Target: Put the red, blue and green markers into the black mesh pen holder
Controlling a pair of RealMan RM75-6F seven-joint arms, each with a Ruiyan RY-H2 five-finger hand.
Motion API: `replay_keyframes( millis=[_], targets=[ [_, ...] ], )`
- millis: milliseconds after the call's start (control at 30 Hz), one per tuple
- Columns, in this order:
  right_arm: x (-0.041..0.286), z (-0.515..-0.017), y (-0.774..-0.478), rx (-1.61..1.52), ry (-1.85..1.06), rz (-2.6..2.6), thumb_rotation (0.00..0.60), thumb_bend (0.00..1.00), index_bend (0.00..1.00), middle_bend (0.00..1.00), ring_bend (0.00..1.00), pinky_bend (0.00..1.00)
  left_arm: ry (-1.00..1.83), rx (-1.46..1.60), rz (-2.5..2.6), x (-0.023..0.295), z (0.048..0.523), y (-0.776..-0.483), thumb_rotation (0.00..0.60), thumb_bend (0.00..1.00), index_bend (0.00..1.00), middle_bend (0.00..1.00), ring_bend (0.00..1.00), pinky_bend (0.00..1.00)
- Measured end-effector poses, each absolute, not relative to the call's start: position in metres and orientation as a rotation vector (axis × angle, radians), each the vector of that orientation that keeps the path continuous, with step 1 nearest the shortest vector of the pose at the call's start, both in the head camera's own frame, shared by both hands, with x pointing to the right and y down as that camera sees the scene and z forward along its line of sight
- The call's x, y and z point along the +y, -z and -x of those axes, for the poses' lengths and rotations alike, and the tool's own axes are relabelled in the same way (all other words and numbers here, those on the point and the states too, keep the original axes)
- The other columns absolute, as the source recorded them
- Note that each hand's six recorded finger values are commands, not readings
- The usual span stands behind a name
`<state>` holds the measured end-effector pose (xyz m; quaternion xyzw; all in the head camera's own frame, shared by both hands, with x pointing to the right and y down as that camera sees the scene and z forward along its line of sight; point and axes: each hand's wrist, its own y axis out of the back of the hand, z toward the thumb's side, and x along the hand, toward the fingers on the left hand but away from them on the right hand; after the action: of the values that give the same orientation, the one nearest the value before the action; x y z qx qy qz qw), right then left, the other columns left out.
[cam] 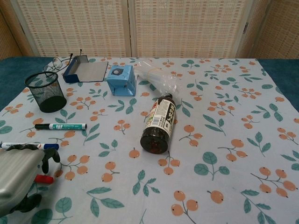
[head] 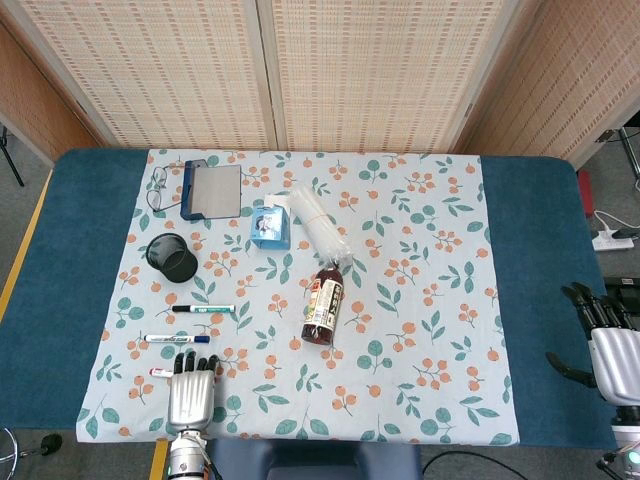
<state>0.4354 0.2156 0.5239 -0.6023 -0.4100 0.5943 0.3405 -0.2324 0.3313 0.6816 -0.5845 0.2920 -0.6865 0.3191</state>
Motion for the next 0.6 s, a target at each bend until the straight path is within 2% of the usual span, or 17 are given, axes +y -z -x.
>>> replay_keyframes(
  millis=[200, 433, 600],
  targets=[
    [0.2156, -0.4362, -0.5248, -1.064, -1.555, 1.564, 0.6, 0.1, 0.15, 0.08, 0.18, 0.15, 1.807, 0.771, 1.531, 0.3264, 0.2334, -0.686, 0.6, 0.24, 0.35, 0.42, 0.19, 0.17],
    [0.2155, -0.4366, -0.5239, -1.066, -1.554, 1.56, 0.6, 0.1, 0.16, 0.08, 0.18, 0.15, 1.812, 0.768, 1.479, 0.3235, 0.2391, -0.6877, 0.6, 0.25, 0.52, 0.6, 0.25, 0.19],
    [0.2153, -0.4375, -0.5231, -1.069, -1.554, 1.557, 0.6, 0.1, 0.16, 0.08, 0.18, 0.16, 1.815, 0.771, 1.459, 0.3235, 0.2413, -0.6902, 0.6, 0.25, 0.56, 0.65, 0.27, 0.2]
  ],
)
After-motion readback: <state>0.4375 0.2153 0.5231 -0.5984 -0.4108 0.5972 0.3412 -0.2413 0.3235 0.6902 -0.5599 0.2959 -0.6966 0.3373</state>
